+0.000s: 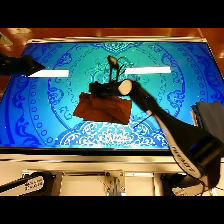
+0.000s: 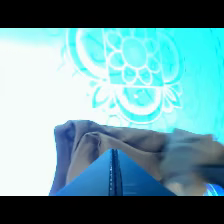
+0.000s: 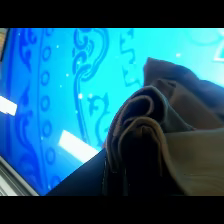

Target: Fold the shirts.

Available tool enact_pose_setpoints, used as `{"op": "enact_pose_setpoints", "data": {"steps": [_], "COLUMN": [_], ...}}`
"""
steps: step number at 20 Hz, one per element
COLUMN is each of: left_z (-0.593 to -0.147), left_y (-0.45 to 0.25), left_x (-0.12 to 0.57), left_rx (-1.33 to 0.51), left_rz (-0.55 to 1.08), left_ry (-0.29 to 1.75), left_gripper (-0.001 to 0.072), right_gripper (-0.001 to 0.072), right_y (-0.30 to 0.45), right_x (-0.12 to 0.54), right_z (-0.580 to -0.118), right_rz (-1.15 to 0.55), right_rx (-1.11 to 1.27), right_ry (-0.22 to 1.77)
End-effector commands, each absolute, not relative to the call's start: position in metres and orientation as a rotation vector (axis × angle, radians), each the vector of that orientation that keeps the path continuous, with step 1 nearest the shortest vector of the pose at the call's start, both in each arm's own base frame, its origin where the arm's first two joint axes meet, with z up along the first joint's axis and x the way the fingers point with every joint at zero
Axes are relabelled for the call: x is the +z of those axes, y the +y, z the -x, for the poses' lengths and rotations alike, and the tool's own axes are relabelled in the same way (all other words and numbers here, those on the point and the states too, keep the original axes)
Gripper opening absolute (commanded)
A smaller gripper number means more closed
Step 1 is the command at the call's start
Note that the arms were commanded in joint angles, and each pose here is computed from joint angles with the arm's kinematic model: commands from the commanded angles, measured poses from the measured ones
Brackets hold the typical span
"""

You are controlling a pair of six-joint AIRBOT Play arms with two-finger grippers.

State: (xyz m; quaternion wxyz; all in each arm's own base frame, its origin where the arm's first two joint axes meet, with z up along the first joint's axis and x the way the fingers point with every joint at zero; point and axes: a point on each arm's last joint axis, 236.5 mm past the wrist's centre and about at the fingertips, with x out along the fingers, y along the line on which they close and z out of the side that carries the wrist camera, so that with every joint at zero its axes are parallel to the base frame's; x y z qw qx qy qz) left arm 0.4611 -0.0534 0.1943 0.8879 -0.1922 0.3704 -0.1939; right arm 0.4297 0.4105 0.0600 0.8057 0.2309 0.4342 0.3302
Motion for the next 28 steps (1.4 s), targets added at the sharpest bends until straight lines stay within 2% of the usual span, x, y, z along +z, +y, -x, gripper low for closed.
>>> {"op": "enact_pose_setpoints", "data": {"steps": [1, 2, 3, 5, 10, 13, 15, 16, 17, 19, 23, 28], "left_z": [-0.432, -0.429, -0.428, -0.428, -0.429, -0.428, -0.428, -0.428, -0.428, -0.428, -0.428, -0.428], "left_y": [-0.041, -0.044, -0.046, -0.051, -0.057, -0.057, -0.057, -0.057, -0.057, -0.057, -0.057, -0.057], "left_x": [0.220, 0.223, 0.225, 0.225, 0.222, 0.222, 0.222, 0.222, 0.222, 0.222, 0.222, 0.222], "left_rx": [-0.393, -0.401, -0.405, -0.419, -0.434, -0.440, -0.440, -0.440, -0.440, -0.440, -0.440, -0.440], "left_rz": [0.365, 0.360, 0.358, 0.356, 0.347, 0.328, 0.327, 0.327, 0.327, 0.328, 0.328, 0.328], "left_ry": [0.754, 0.751, 0.747, 0.749, 0.756, 0.753, 0.753, 0.753, 0.753, 0.753, 0.754, 0.753], "left_gripper": [0.0031, 0.0031, 0.0031, 0.0031, 0.0031, 0.0031, 0.0031, 0.0031, 0.0031, 0.0031, 0.0031, 0.0031], "right_gripper": [0.0068, 0.0071, 0.0157, 0.0531, 0.0536, 0.0536, 0.0538, 0.0641, 0.0670, 0.0670, 0.0670, 0.0669], "right_y": [0.464, 0.472, 0.479, 0.488, 0.455, 0.375, 0.278, 0.218, 0.173, 0.142, 0.175, 0.233], "right_x": [0.007, -0.003, -0.012, -0.022, -0.007, 0.001, -0.012, -0.021, -0.026, -0.038, -0.073, -0.100], "right_z": [-0.437, -0.435, -0.430, -0.418, -0.425, -0.422, -0.410, -0.402, -0.393, -0.379, -0.383, -0.384], "right_rz": [-0.741, -0.797, -0.829, -0.844, -0.799, -0.555, -0.337, -0.241, -0.188, -0.266, -0.576, -0.701], "right_rx": [0.618, 0.596, 0.585, 0.591, 0.647, 0.675, 0.520, 0.371, 0.252, 0.194, 0.262, 0.409], "right_ry": [0.923, 0.943, 0.967, 1.012, 1.089, 1.207, 1.368, 1.462, 1.534, 1.628, 1.592, 1.589]}}
